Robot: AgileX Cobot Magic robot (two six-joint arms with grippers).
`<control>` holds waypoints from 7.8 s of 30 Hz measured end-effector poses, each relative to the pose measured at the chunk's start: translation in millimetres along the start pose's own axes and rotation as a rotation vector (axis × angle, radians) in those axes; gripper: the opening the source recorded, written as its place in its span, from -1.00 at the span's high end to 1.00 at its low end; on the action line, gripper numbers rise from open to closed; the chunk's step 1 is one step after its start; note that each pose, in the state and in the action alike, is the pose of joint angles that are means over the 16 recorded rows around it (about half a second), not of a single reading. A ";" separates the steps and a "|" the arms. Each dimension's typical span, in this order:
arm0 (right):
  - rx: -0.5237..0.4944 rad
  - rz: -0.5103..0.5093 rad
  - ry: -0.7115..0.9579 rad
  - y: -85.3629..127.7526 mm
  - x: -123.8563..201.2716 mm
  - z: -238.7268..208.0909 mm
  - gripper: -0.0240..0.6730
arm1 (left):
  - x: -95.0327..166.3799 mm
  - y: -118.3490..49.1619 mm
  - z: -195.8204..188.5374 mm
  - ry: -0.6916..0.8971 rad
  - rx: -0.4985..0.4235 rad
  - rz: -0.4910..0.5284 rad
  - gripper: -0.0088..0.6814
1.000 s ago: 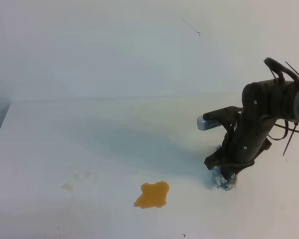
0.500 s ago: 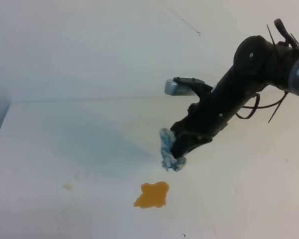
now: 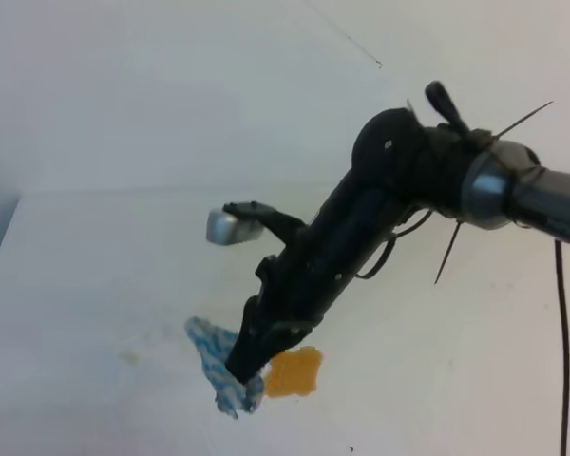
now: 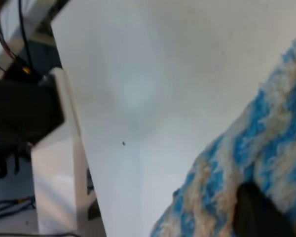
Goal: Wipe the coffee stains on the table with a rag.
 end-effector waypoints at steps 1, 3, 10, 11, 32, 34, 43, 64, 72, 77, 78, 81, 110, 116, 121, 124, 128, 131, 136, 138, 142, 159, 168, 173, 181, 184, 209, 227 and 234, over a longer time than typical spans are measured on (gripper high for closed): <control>0.004 -0.007 0.020 -0.4 2.0 6.2 0.94 | 0.0 0.0 0.0 0.000 0.000 0.000 0.97; 0.020 -0.012 0.059 -4.0 5.7 18.5 0.94 | 0.0 0.0 0.0 0.000 0.000 0.000 0.97; 0.107 0.042 0.147 -36.2 14.1 56.3 0.94 | 0.0 0.0 0.0 0.000 0.000 0.000 0.97; 0.121 0.055 0.154 -41.7 14.8 60.2 0.94 | 0.0 0.0 0.0 0.000 0.000 0.000 0.97; 0.352 0.201 0.114 -111.9 13.3 43.7 0.94 | 0.0 0.0 0.0 0.000 0.000 0.000 0.97; 0.357 0.210 0.099 -114.9 11.9 35.8 0.94 | 0.0 0.0 0.0 0.000 0.000 0.000 0.97; 0.366 0.177 0.006 -106.4 -0.8 -2.3 0.94 | 0.0 0.0 0.0 0.000 0.000 0.000 0.97; 0.357 -0.005 -0.091 -72.9 -26.4 7.8 0.94 | 0.2 0.0 0.1 0.002 0.000 0.000 0.97; 0.515 0.078 -0.034 -120.4 -17.8 17.9 0.94 | 0.0 0.0 0.0 0.000 0.000 0.000 0.97; 0.612 0.147 -0.020 -152.2 -11.4 4.9 0.94 | 0.0 0.0 0.0 0.000 0.000 0.000 0.97; 0.629 0.161 -0.022 -158.0 -10.4 0.3 0.94 | 0.0 0.0 0.0 0.000 0.000 0.000 0.97; 0.671 0.203 -0.038 -172.7 -8.1 -16.0 0.94 | 0.0 0.0 0.0 0.000 0.000 0.000 0.97; 0.448 0.236 -0.114 -149.7 -10.6 -55.4 0.55 | 0.0 0.0 0.0 0.000 0.000 0.000 0.97; 0.436 0.248 -0.130 -141.9 -11.3 -62.3 0.11 | 0.0 0.0 0.0 0.000 0.000 0.000 0.97; 0.436 0.240 -0.145 -129.7 -11.3 -73.7 0.00 | 0.0 0.0 0.0 0.000 0.000 0.000 0.97; 0.447 0.232 -0.162 -119.0 -11.1 -84.6 0.12 | 0.0 0.0 0.0 0.000 0.000 0.000 0.97; 0.471 0.224 -0.195 -101.6 -10.3 -101.8 0.43 | 0.0 0.0 0.0 0.000 0.000 0.000 0.97; 0.494 0.223 -0.231 -85.9 -8.9 -117.0 0.65 | 0.0 0.0 0.0 0.000 0.000 0.000 0.97; 0.530 0.230 -0.318 -55.3 -3.1 -145.3 0.90 | 0.0 0.0 0.0 0.000 0.000 0.000 0.97; 0.538 0.233 -0.358 -41.6 1.4 -156.2 0.93 | 0.0 0.0 0.0 0.000 0.000 0.000 0.97; 0.552 0.237 -0.423 -16.0 16.6 -174.7 0.94 | 0.0 0.0 0.0 0.000 0.000 0.000 0.97; 0.653 0.255 -0.639 45.9 113.0 -216.1 0.94 | 0.1 0.0 0.0 0.001 0.000 0.000 0.97; 0.614 0.295 -0.660 59.9 126.7 -218.9 0.94 | 0.0 0.0 0.0 0.000 0.000 0.000 0.97; 0.603 0.301 -0.658 61.6 127.6 -218.2 0.94 | 0.0 0.0 0.0 0.000 0.000 0.000 0.97; 0.606 0.267 -0.711 76.8 138.8 -229.4 0.94 | 0.0 0.0 0.0 0.000 0.000 0.000 0.97; 0.610 0.245 -0.766 89.1 150.4 -241.1 0.94 | 0.0 0.0 0.0 0.000 0.000 0.000 0.97; 1.118 0.068 -1.692 165.6 299.9 -354.4 0.94 | 0.0 0.0 0.0 0.000 0.000 0.000 0.97; 1.077 -0.035 -1.702 30.2 323.9 -236.3 0.94 | 0.0 0.0 0.0 0.000 0.000 0.000 0.97; 1.028 -0.001 -1.592 -19.2 336.1 -183.1 0.94 | 0.0 0.0 0.0 0.000 0.000 0.000 0.97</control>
Point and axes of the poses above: a point on each arm's last joint axis where the gripper is mounted, z pointing out along that axis toward the gripper, y along the wrist's bending axis when the last joint is at zero, x = y × z, the point moved 5 cm from there along z, pointing out along that axis toward the gripper, and after that the axes turned 15 degrees about z, right-handed, at the moved point
